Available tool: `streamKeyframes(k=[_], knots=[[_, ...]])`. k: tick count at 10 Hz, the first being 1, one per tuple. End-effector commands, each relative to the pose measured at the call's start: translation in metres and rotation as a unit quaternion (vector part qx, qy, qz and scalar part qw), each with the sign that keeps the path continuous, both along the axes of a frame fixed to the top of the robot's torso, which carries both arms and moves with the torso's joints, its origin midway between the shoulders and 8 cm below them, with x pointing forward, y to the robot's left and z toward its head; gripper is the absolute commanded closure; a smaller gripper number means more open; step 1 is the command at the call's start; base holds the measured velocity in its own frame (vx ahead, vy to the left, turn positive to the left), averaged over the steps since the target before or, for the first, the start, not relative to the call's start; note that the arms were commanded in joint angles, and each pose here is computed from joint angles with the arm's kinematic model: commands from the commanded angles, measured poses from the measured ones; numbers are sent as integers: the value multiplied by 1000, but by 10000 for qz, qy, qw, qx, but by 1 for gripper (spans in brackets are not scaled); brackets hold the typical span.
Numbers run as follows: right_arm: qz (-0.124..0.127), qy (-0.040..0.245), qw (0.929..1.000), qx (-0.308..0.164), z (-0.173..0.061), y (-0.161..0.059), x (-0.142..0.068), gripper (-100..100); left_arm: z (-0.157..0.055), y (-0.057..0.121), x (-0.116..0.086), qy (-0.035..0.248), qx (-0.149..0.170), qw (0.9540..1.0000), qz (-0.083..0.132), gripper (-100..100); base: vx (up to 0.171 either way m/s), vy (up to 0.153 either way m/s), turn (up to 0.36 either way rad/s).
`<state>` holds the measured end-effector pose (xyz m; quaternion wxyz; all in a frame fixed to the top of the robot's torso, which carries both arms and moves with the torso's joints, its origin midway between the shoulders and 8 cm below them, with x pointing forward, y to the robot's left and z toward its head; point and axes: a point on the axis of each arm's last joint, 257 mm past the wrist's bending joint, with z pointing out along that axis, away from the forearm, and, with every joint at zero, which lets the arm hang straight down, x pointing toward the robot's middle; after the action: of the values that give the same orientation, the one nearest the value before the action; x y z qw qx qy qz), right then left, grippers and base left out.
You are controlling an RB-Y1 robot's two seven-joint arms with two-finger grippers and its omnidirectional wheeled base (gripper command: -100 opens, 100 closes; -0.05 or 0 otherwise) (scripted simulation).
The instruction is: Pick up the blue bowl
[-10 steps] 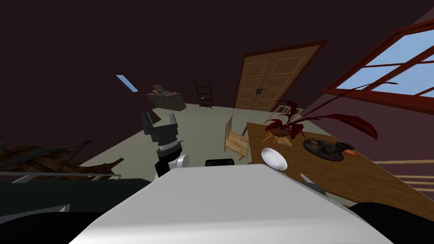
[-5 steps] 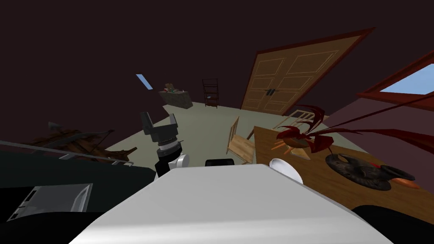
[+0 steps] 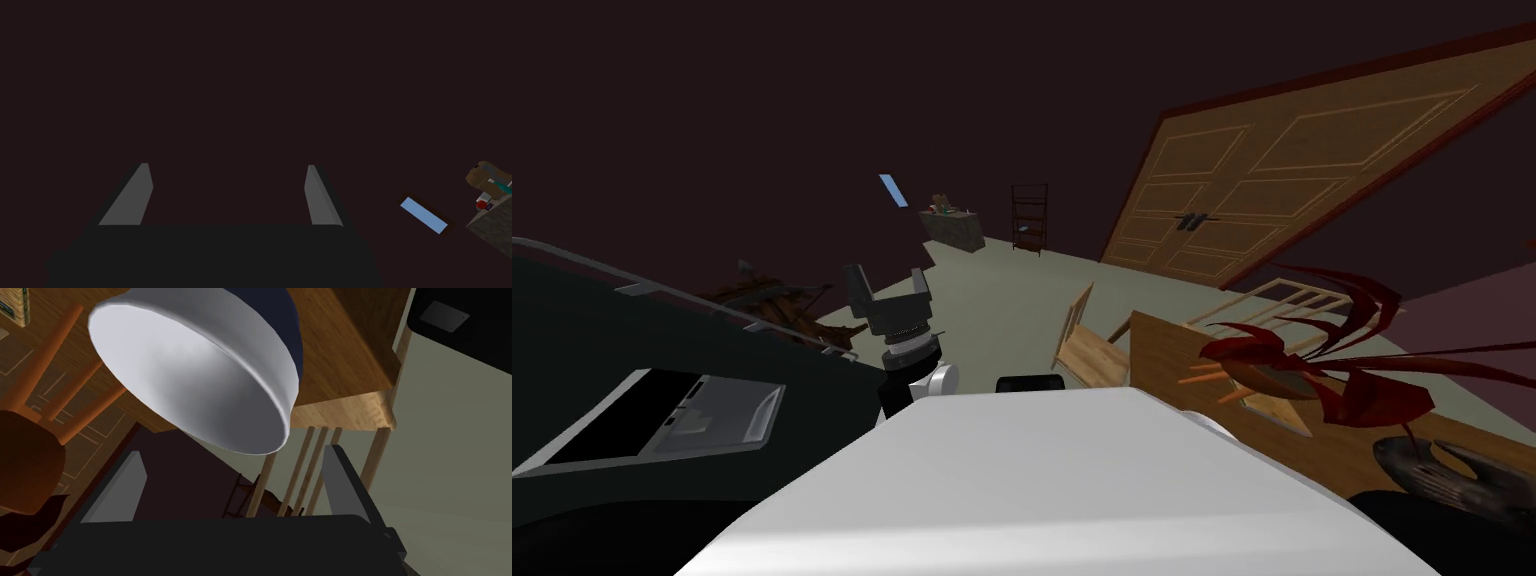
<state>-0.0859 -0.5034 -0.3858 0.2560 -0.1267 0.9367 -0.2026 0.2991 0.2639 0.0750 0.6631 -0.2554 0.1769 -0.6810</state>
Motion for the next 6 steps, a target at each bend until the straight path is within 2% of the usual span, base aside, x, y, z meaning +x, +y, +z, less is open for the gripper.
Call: streamKeyframes(k=[1, 4, 6], knots=[[180, 391, 9990, -100, -8, 7, -23, -100, 0, 0, 0, 0, 0, 10000, 0, 0, 28, -29, 198], [617, 1204, 9906, -203, -24, 21, -78, -100, 0, 0, 0, 0, 0, 10000, 0, 0, 43, -46, 339], [883, 1596, 9830, -193, -32, 33, -105, -100, 0, 0, 0, 0, 0, 10000, 0, 0, 10, -52, 211]])
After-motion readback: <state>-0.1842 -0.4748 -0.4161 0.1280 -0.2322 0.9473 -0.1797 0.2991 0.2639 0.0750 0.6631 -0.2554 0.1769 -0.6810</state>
